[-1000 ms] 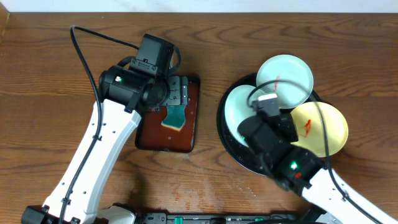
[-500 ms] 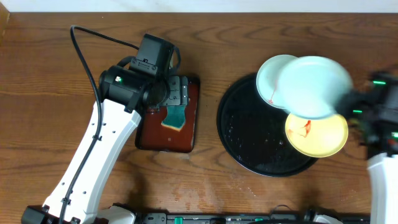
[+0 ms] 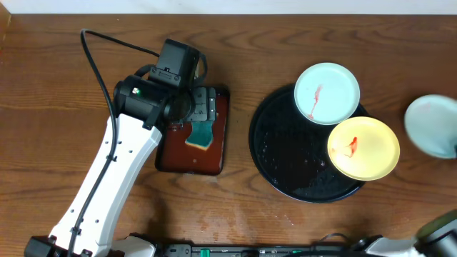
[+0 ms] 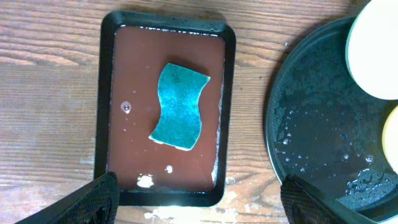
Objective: Clean dirty plates on tray and stack at the side
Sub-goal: 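Lift the green plate with right gripper and place it right of black tray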
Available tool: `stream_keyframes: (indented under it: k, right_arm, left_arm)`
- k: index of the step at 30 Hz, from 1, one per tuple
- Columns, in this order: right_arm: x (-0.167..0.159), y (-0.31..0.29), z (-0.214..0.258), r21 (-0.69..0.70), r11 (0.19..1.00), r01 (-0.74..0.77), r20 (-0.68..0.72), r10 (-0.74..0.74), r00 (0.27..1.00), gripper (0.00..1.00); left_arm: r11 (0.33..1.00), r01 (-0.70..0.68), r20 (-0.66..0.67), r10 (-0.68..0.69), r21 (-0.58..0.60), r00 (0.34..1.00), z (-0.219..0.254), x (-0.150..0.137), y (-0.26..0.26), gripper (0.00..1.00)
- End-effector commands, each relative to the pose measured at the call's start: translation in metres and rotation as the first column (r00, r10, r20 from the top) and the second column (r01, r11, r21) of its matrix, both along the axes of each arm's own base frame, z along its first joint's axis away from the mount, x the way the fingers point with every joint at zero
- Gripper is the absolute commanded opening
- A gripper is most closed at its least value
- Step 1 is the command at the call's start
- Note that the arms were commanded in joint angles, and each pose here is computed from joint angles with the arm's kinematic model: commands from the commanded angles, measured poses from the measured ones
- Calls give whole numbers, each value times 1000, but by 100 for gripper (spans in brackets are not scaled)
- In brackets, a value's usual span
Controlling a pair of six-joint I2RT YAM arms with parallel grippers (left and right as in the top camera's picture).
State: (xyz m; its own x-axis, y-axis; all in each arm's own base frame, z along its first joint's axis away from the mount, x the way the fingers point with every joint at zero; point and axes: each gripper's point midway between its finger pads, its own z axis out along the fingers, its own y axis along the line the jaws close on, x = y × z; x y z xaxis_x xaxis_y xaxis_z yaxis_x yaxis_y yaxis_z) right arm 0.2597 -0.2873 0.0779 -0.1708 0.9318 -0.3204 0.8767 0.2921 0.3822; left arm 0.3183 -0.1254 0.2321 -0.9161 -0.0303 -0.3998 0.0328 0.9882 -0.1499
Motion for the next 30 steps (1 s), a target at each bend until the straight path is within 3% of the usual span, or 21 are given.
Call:
stream_keyframes:
  k: [1,4,5,6,7,9,12,15,17,19,26,30]
  right_arm:
    - [-5,-3,-27,7,998,-61,-75,61,995,1]
    - [-9,-4,-40,22,998,-59,-111,62,992,2]
    - [-6,-4,-38,22,998,-66,-95,68,993,15]
    - [2,-1,-32,20,995,-101,-52,102,993,35]
    - [10,3,-23,16,990,-141,-2,141,990,43]
    - [28,15,3,4,978,-208,114,206,972,51]
    - [54,66,65,-88,918,-387,238,397,887,50]
    - [51,100,79,-175,849,-499,117,522,845,46]
    - [41,109,73,-194,835,-515,-34,519,854,55]
    - [31,118,60,-212,810,-547,-214,508,835,56]
    - [35,132,15,-222,754,-618,-380,516,767,60]
    - [34,131,-11,-171,761,-626,-415,521,746,51]
  left_arm:
    - [1000,0,19,0,2,1000,6,1,3,83]
    - [1000,0,19,0,2,1000,6,1,3,84]
    - [1000,0,19,0,2,1000,6,1,3,84]
    - [1000,0,19,0,2,1000,6,1,3,84]
    - [1000,0,19,0,2,1000,6,1,3,83]
    - [1000,0,19,0,2,1000,6,1,3,83]
    - [1000,0,19,0,2,1000,6,1,3,84]
    - [1000,0,19,0,2,1000,6,1,3,84]
    - [1000,0,19,0,2,1000,6,1,3,84]
    - [1000,0,19,0,2,1000,6,1,3,84]
    - [1000,0,19,0,2,1000,6,1,3,84]
    - [1000,0,19,0,2,1000,6,1,3,84]
